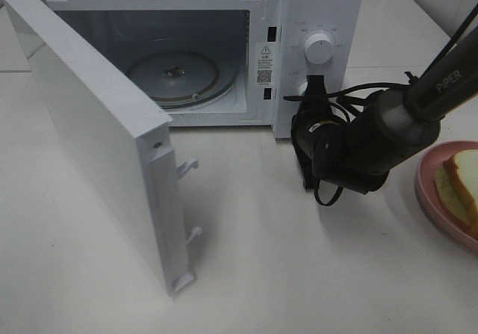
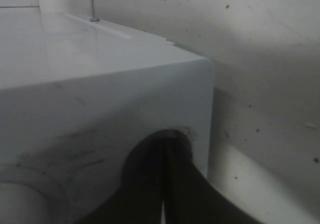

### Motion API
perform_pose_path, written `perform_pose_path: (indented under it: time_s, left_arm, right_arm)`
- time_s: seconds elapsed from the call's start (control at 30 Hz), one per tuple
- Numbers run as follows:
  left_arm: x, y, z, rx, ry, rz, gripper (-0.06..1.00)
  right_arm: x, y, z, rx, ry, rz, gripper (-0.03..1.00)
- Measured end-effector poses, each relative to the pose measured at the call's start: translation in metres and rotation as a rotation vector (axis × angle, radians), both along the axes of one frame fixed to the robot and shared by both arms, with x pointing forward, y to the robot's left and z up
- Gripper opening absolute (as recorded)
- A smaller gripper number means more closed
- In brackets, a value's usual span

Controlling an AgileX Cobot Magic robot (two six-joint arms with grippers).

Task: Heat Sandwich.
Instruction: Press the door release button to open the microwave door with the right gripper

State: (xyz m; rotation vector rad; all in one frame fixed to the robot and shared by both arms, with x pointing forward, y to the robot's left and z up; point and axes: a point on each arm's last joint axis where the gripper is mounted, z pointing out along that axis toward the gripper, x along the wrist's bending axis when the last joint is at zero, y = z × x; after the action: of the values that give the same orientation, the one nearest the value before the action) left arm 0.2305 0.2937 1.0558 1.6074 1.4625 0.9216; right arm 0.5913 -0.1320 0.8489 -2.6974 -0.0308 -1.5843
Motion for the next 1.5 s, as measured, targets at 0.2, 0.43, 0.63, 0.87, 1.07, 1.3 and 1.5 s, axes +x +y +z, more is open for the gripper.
perform_pose_path:
  time_s: [0.2,0.43,0.63,0.87,1.07,1.3,1.5]
  left_arm:
    - [0.0,0.0,0.0,0.0,0.0,0.0,0.99]
    - [0.0,0.0,0.0,0.0,0.0,0.0,0.99]
    - [0.0,0.0,0.0,0.0,0.0,0.0,0.99]
    - [0.0,0.0,0.0,0.0,0.0,0.0,0.99]
    - [0.0,0.0,0.0,0.0,0.0,0.0,0.99]
    - [0.0,0.0,0.0,0.0,0.0,0.0,0.99]
    - [0.0,0.0,0.0,0.0,0.0,0.0,0.99]
  right_arm:
    - [0.001,-0.001,0.0,0.008,0.01,0.003,0.01]
    - [0.002,-0.003,0.008,0.032,0.05,0.02,0.01]
    - [-0.002,-0.004,0.009,0.014,0.049,0.051,0.01]
    - [-0.009,-0.007,0.012,-0.003,0.015,0.061,0.01]
    - [-0.019,-0.008,0.017,-0.014,0.009,0.082,0.01]
    - [-0.035,-0.007,0.025,-0.012,-0.031,0.117,0.01]
    - [-0.054,-0.018,0.03,-0.026,0.0,0.13,0.01]
